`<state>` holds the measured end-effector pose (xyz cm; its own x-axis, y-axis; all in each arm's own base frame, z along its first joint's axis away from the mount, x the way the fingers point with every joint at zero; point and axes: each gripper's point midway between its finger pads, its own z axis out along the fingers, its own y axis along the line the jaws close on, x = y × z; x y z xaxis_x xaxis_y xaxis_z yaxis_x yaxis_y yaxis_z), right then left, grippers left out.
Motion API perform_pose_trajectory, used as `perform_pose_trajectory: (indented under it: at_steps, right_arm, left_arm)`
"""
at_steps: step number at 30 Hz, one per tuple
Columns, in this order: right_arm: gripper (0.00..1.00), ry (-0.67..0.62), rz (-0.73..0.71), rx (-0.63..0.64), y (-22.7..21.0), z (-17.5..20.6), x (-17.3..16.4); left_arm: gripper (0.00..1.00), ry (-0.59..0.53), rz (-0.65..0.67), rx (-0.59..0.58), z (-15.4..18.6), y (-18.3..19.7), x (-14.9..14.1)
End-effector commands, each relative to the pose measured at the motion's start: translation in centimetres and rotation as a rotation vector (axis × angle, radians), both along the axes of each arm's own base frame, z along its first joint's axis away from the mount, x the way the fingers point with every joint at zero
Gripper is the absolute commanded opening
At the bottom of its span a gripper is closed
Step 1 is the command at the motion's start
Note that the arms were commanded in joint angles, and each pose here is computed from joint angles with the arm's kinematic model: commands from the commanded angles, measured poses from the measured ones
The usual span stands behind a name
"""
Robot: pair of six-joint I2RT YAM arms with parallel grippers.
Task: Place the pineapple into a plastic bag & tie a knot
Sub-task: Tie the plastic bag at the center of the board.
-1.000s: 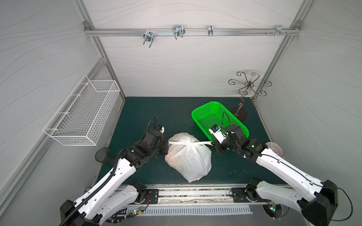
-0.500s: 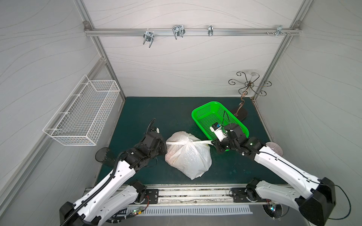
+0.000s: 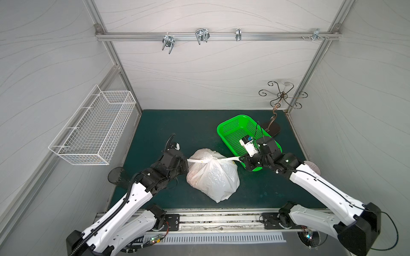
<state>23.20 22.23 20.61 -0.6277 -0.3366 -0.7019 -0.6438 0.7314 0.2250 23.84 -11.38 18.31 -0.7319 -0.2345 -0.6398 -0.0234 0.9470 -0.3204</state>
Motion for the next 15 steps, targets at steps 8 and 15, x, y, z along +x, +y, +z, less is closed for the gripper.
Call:
perform_pose_trajectory:
  at_steps: [8, 15]
  right_arm:
    - [0.00, -0.166, -0.191, 0.093, -0.9, 8.8, 7.0]
    - [0.00, -0.136, -0.197, 0.090, -0.4, 6.8, 8.5]
  left_arm:
    - [0.00, -0.316, 0.267, 0.212, 11.3, 6.1, 4.1]
    - [0.00, -0.349, 0.249, 0.269, 10.8, 5.7, 5.8]
